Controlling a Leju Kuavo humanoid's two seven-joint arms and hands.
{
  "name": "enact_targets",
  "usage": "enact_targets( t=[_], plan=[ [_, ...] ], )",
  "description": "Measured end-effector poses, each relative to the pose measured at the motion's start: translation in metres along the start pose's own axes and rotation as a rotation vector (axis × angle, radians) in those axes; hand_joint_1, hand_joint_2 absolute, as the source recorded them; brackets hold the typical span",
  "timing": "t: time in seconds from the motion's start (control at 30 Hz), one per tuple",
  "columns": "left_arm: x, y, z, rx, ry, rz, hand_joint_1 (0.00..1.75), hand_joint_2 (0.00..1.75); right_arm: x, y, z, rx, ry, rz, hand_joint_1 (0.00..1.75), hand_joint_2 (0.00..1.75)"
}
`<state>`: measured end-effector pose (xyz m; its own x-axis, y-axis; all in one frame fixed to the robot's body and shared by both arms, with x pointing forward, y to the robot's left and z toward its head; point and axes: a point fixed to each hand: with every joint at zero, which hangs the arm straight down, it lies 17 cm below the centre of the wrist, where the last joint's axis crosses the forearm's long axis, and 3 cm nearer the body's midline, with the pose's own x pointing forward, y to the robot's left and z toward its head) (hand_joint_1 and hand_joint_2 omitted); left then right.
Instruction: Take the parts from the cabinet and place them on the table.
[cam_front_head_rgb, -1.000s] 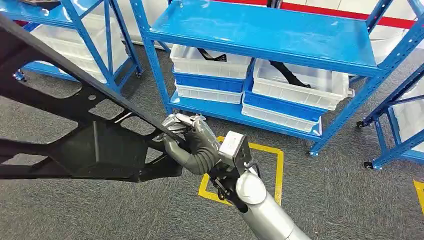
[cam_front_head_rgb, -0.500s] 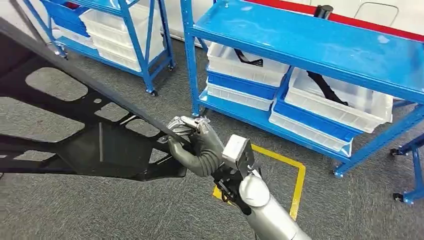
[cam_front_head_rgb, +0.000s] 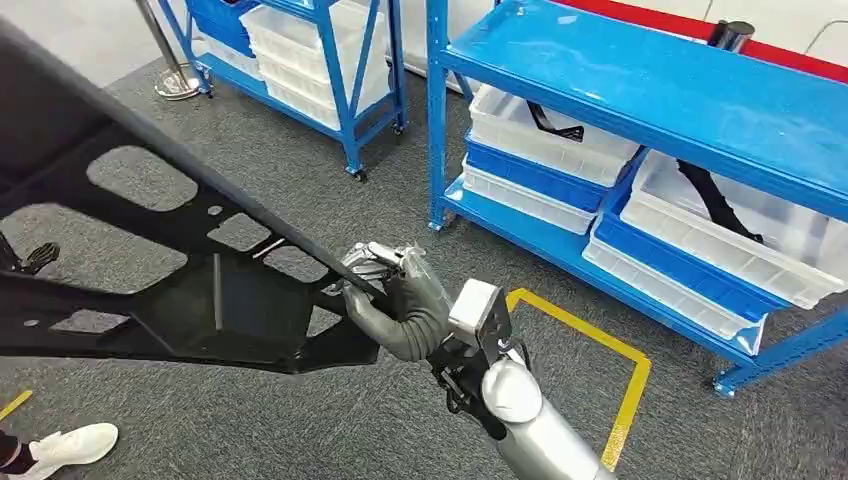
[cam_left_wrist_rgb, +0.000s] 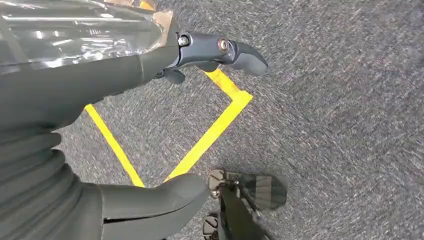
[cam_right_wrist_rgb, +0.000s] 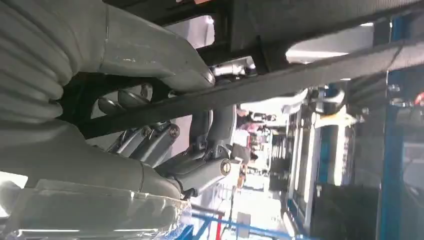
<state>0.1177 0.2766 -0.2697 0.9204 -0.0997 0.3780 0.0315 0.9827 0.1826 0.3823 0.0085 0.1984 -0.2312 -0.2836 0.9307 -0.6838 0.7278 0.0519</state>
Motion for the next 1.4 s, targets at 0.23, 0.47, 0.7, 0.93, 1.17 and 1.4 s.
enact_targets(
  t=[0.23, 0.47, 0.7, 0.93, 1.17, 1.4],
  plan=[
    [0.0, 0.003, -0.001, 0.005, 0.0, -0.011, 0.0, 1.75, 0.002, 0.004, 0.001, 0.007, -0.01, -0.007, 1.75, 1.75],
    [-0.001, 0.005, -0.001, 0.007, 0.007, -0.021, 0.0, 1.75, -0.006, 0.006, 0.01, 0.007, 0.009, -0.014, 1.75, 1.75],
    [-0.008, 0.01, -0.001, 0.019, 0.02, -0.029, 0.0, 1.75, -0.005, 0.013, 0.007, 0.015, 0.003, -0.022, 1.75, 1.75],
    [-0.004, 0.005, -0.001, 0.01, 0.011, -0.051, 0.0, 1.75, -0.004, 0.016, 0.006, 0.021, 0.003, -0.017, 1.75, 1.75],
    [-0.002, 0.008, -0.001, 0.012, 0.001, -0.067, 0.0, 1.75, 0.006, 0.018, 0.004, 0.026, -0.017, -0.013, 1.75, 1.75],
    [0.0, 0.006, -0.002, 0.009, -0.002, -0.071, 0.0, 1.75, 0.004, 0.019, 0.008, 0.035, -0.008, -0.005, 1.75, 1.75]
  ],
)
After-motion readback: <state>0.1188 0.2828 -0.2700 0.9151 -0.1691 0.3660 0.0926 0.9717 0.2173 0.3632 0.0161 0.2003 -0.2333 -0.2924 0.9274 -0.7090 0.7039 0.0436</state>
